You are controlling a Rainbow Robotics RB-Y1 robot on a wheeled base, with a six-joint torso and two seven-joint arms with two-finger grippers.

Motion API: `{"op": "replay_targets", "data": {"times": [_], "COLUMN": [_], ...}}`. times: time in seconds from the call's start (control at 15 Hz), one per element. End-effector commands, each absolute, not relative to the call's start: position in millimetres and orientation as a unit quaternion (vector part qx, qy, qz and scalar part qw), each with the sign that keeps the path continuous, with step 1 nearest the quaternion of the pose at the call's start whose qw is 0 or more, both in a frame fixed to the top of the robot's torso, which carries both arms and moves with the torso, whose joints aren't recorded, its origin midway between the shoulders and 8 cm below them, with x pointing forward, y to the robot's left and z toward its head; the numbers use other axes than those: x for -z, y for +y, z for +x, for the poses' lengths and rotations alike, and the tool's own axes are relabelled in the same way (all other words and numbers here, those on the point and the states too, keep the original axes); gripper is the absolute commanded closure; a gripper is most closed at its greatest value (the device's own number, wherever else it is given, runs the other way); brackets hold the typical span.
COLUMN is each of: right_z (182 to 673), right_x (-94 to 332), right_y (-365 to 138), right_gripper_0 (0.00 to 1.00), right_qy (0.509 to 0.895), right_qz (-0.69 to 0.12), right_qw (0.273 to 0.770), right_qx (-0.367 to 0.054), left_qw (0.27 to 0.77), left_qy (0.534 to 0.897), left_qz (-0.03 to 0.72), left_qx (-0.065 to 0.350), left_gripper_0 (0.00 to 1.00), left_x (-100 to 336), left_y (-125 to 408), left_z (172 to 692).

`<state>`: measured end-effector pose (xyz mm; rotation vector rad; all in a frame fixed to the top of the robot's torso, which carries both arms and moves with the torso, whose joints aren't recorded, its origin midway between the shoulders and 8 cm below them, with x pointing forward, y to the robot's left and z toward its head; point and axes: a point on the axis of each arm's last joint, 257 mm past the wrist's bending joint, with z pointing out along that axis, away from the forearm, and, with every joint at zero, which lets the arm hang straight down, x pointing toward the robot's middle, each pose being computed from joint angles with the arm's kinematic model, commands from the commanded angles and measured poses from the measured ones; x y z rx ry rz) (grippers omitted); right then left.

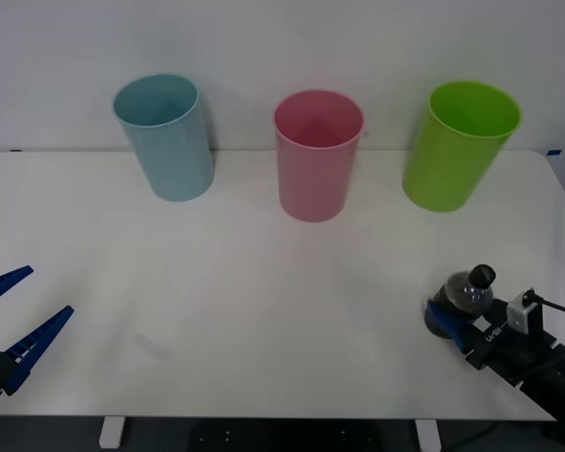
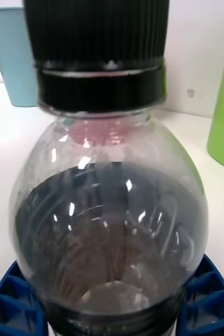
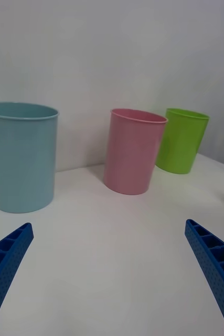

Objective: Grasp the object on the table and drop it into the matching bin: aluminum can to the light blue bin, PET bottle to the pink bin.

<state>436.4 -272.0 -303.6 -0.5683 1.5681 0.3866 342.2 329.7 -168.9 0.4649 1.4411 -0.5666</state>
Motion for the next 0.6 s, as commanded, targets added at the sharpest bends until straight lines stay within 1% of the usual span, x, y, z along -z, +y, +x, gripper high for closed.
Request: {"op": "replay_targets", "data": {"times": [0.07, 0.27, 0.4, 0.6], "right_z": [436, 437, 439, 444], "right_x": [301, 295, 280, 252], "right_y": [-271, -268, -265, -256], "right_gripper_0": [1.00, 1.00, 1.00, 1.00], "right_qy": [0.688, 0.683, 0.673, 0.662], "right_qz": [-0.251, -0.249, -0.245, -0.227], "right_qw": [0.658, 0.663, 0.672, 0.679], "right_qx": [-0.173, -0.179, -0.189, -0.221], "left_qw": [0.691, 0.691, 0.691, 0.691], "left_qy": [0.645, 0.645, 0.645, 0.645], "left_qz": [0.208, 0.208, 0.208, 0.208], "left_qx": [0.253, 0.253, 0.253, 0.253], "left_gripper_0": [0.00, 0.00, 0.00, 0.00], "left_x": [169, 169, 169, 169], "left_y": [330, 330, 330, 330], "left_z": [342, 342, 342, 342]}}
